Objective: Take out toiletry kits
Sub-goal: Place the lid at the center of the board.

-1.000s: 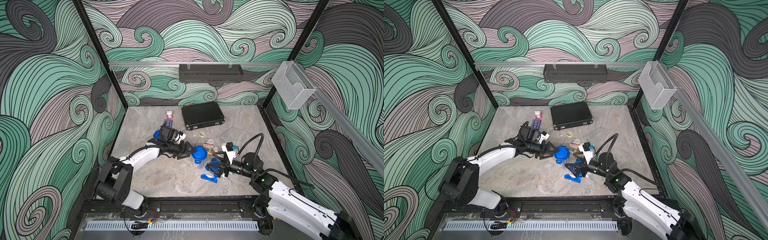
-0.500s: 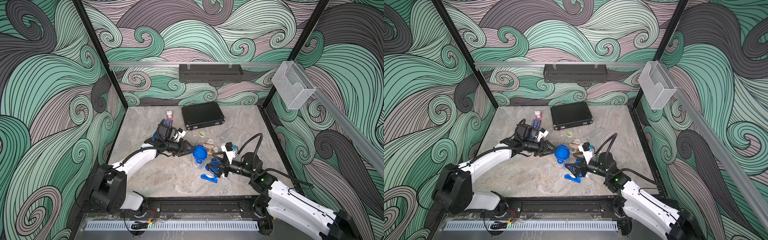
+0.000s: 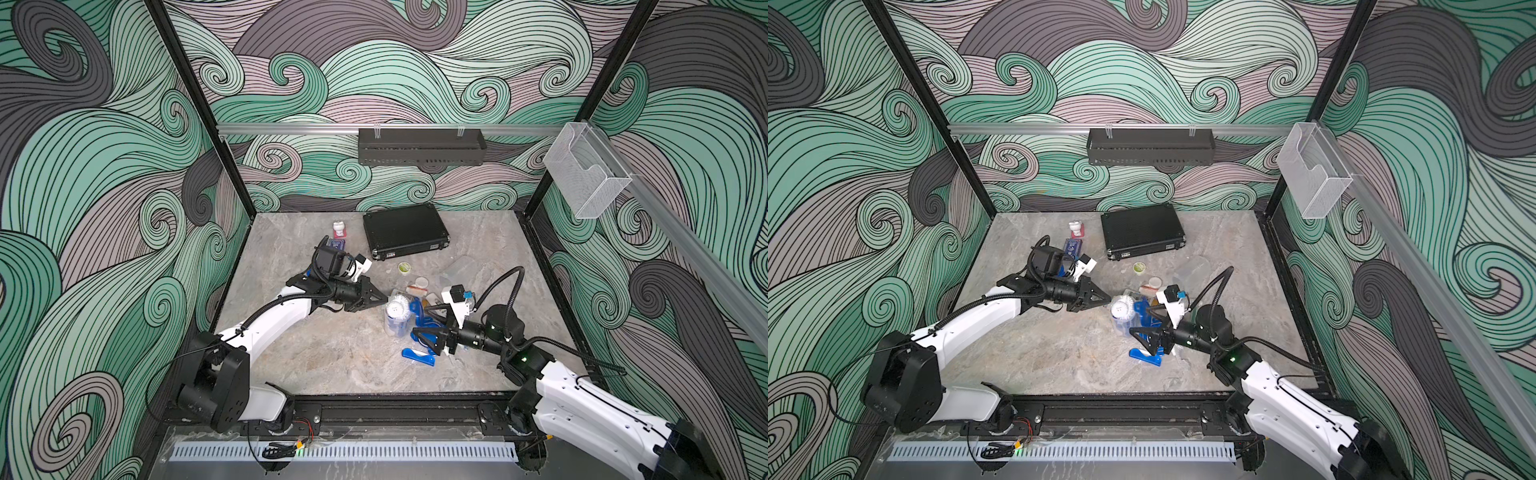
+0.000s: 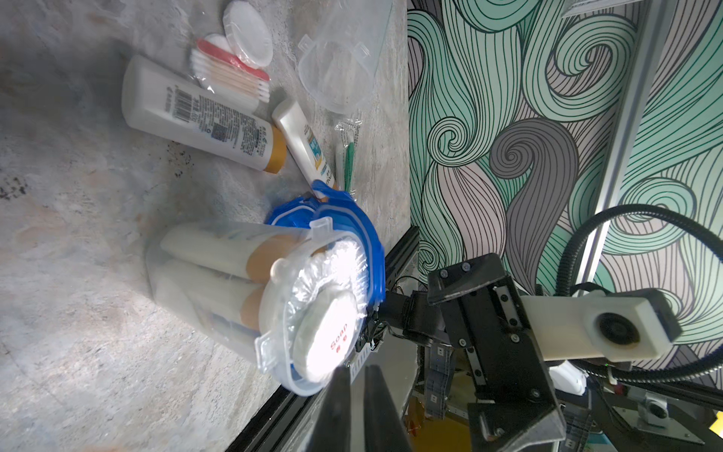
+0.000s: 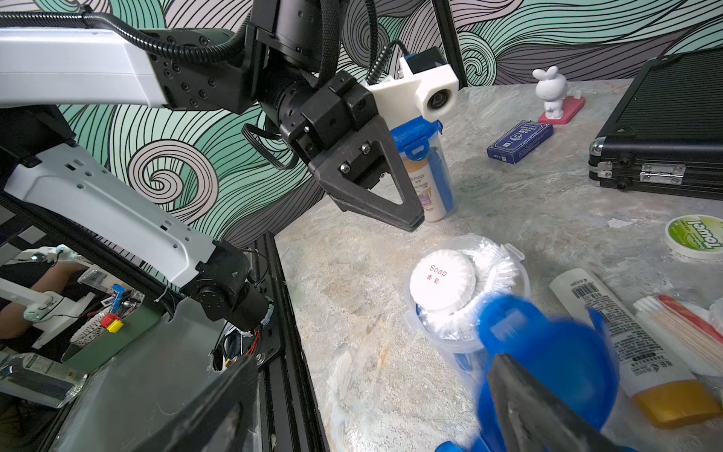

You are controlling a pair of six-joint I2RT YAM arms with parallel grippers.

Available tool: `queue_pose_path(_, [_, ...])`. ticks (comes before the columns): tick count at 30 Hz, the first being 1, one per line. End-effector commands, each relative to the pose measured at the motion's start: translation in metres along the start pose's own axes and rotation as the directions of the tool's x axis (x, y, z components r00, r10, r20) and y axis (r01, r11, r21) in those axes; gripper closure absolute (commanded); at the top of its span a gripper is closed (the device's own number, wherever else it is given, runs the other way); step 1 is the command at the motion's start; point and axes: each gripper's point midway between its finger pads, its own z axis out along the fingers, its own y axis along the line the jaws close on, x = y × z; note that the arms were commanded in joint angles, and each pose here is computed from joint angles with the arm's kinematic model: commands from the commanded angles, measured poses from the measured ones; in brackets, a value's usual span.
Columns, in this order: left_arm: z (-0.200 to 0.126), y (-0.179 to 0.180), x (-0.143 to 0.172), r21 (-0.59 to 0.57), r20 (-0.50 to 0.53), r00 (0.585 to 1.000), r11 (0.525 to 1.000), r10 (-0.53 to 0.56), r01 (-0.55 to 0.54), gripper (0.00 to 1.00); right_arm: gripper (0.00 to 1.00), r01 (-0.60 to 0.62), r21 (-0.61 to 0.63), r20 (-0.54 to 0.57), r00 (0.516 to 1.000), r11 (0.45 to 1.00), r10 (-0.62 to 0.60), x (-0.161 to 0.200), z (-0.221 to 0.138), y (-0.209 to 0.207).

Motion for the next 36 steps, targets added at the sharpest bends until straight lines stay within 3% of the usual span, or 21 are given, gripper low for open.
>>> queue_pose_path(1, [-0.001,-0.012,-0.006,0.019,-0.003,1.0,1.0,0.024,-0.024,0.95,0.07,-0.005,0.019,0.007,1.0,1.0,0.005,0.001,-0.001,-0.004])
queue_pose_path(5, [-0.003,-0.016,-0.004,0.024,-0.008,0.999,0.999,0.039,-0.038,0.97,0.06,-0.007,0.086,0.035,0.999,0.996,0.004,-0.001,-0.008,-0.013])
queue_pose_path(8, [-0.009,-0.018,-0.002,-0.004,-0.001,0.998,0.998,0.059,-0.059,0.97,0.02,-0.031,0.219,0.039,0.999,0.975,0.023,0.0,-0.016,-0.035])
queue_pose_path(13, [-0.019,-0.019,-0.001,-0.055,0.025,0.995,0.994,0.095,-0.093,0.97,0.01,-0.116,0.421,0.022,0.993,0.899,0.118,0.011,-0.032,-0.078])
queue_pose_path(19, [-0.028,-0.015,0.006,-0.098,0.04,0.992,0.988,0.12,-0.116,0.96,0.04,-0.215,0.552,0.001,0.966,0.806,0.258,0.028,-0.044,-0.114])
queue_pose_path(23, [-0.031,-0.007,0.012,-0.126,0.036,0.992,0.985,0.123,-0.118,0.96,0.1,-0.248,0.458,-0.071,0.947,0.854,0.313,0.03,-0.024,-0.103])
queue_pose_path(26, [-0.034,-0.001,0.019,-0.149,0.038,0.99,0.981,0.134,-0.127,0.94,0.12,-0.265,0.258,-0.093,0.95,0.929,0.297,0.017,-0.006,-0.071])
queue_pose_path(30, [-0.046,0.001,0.028,-0.182,0.06,0.984,0.971,0.165,-0.152,0.9,0.1,-0.105,0.149,0.005,0.994,0.983,0.106,-0.002,-0.007,-0.052])
queue_pose_path(33, [-0.059,-0.003,0.033,-0.209,0.086,0.974,0.959,0.211,-0.189,0.81,0.07,0.05,0.097,0.118,0.991,0.994,-0.061,0.0,-0.01,-0.042])
queue_pose_path(36, [-0.071,-0.003,0.038,-0.248,0.125,0.959,0.944,0.254,-0.217,0.69,0.05,0.168,0.076,0.034,0.985,0.983,-0.171,0.015,0.005,-0.035])
